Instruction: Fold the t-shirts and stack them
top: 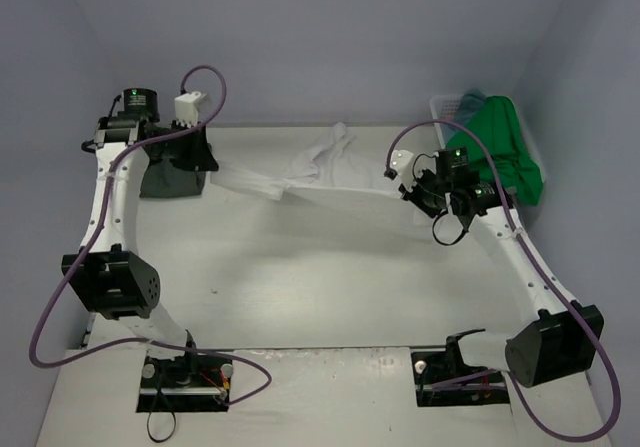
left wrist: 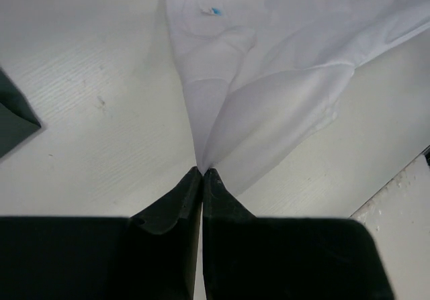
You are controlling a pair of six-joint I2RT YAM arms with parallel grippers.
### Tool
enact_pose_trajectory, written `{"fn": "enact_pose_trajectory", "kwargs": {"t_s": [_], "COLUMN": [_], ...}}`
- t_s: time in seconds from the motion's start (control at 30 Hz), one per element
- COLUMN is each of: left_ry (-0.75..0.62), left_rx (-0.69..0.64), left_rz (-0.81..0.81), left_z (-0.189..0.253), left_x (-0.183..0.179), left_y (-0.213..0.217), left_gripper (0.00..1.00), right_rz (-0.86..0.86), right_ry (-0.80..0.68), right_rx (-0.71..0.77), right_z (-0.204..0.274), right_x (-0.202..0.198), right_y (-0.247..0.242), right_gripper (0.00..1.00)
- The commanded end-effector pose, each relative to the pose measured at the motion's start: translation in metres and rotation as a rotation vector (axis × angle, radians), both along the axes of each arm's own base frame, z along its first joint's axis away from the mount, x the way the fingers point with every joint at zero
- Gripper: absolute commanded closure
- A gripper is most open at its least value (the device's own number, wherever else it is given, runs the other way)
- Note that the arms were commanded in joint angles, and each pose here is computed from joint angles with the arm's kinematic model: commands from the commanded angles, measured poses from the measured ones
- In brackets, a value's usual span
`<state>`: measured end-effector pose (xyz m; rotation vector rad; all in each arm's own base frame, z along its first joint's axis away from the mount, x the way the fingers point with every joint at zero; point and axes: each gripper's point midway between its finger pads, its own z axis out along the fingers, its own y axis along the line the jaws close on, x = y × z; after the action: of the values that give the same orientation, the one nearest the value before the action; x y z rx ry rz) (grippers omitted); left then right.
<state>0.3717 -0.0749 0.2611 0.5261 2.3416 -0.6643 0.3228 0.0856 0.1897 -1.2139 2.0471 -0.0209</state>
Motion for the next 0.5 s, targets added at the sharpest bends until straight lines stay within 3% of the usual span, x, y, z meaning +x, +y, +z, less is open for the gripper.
{"fn": "enact_pose_trajectory", "kwargs": {"t_s": [0.0, 0.17, 0.27, 0.4, 0.47], "left_ry": [-0.085, -0.223, -0.358, -0.541, -0.568], "left_rx": [-0.083, -0.258, -0.292, -0.339, -0.392], "left_rz": [0.035, 0.031, 0.023, -0.015, -0.022], "left_z": [0.057, 0.126, 0.17, 0.235, 0.257], "left_x": [-0.011, -0.021, -0.037, -0.075, -0.092], "left_y": [0.0, 0.006, 0.007, -0.008, -0.014], "left_gripper": [1.0, 1.0, 1.0, 1.0, 1.0], "right_rz": [0.044, 0.101, 0.098, 0.058, 0.024], "right_ry": [-0.092, -0.249, -0.369, -0.551, -0.646], "right_rx": [0.05, 0.152, 0.195, 0.225, 0.233], "right_z": [0.038, 0.1, 0.137, 0.193, 0.218], "right_x": [0.018, 0.007, -0.006, -0.028, -0.034], "right_y": [0.01, 0.019, 0.016, 0.004, -0.003], "right_gripper": [1.0, 1.0, 1.0, 1.0, 1.0]}}
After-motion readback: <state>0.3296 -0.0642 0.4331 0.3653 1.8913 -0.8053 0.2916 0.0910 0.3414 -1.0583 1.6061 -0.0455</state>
